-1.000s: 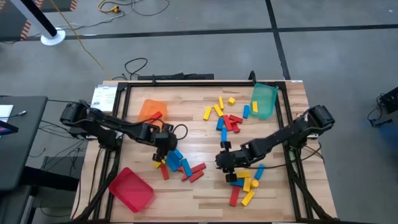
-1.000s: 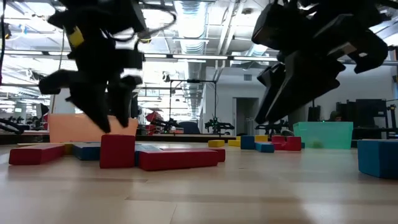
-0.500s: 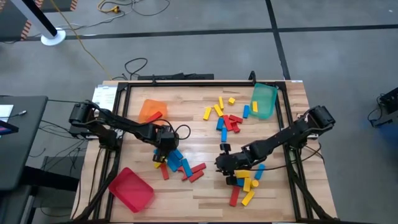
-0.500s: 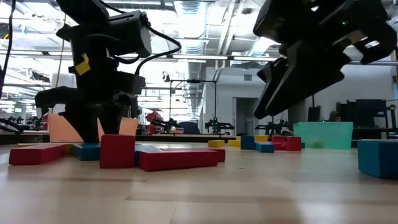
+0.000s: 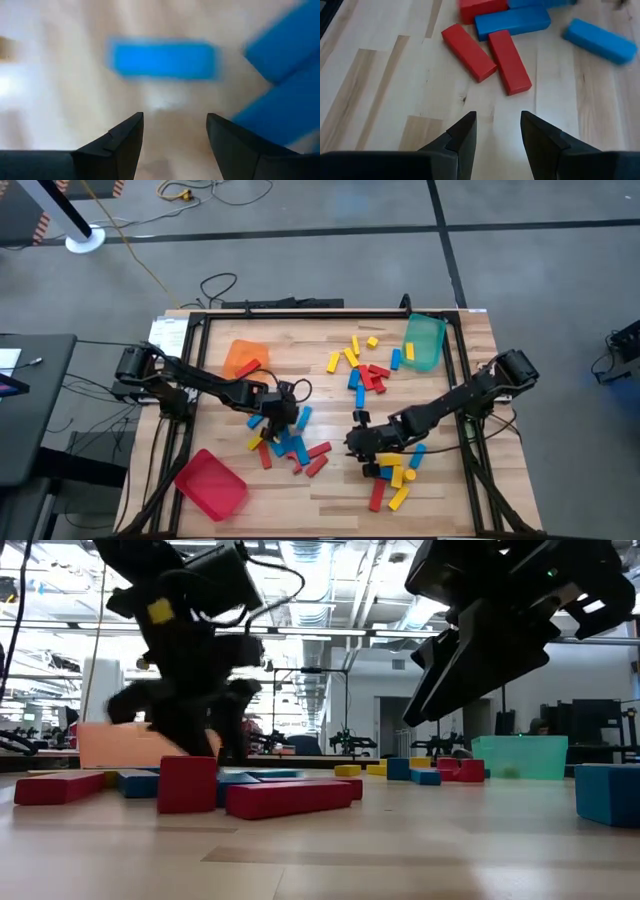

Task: Sort blocks
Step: Put the blue wooden block into the red bin

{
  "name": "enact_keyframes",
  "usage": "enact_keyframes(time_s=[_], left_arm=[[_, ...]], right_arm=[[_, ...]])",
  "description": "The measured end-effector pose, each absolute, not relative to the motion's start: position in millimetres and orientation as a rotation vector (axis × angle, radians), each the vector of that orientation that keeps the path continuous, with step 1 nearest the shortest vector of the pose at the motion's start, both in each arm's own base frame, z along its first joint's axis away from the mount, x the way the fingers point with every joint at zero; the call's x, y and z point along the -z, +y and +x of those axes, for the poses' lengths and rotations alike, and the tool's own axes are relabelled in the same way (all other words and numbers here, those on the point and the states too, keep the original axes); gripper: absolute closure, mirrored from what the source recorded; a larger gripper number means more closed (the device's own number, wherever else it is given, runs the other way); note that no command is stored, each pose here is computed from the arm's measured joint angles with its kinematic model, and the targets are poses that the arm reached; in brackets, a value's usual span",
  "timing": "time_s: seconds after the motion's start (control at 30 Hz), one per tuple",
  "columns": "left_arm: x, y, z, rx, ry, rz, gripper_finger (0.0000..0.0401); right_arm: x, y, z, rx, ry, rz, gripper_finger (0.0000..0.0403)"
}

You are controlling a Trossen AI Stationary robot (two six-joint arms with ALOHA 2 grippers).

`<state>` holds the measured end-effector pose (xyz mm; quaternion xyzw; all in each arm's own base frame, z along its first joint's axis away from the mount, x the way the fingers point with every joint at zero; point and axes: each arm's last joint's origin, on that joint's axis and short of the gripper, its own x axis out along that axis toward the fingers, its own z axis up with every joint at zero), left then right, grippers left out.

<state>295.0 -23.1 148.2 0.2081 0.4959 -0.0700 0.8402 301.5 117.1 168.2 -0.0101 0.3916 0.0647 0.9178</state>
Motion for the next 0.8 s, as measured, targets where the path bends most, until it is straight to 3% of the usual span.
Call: enact_keyframes(time_s=[0.23,0.43,0.8], left_arm=[[-134.8,-24.3,304.8,0.18,1.137,0.431,0.0189],[-149.6,-23.9,315.4,0.135,1.113,0.411,0.0189],[-180.3,-12.5,340.1,-0.035,0.969,0.076,0.0189]], right_arm=[[-168.6,117.4,301.8,-0.134,0.799,-0.018,0.0235],[-169.5,115.8,303.4,-0.136,0.786,-0.027,0.0235],[-168.8,102.8,307.1,-0.095,0.797,-0.024,0.0235]])
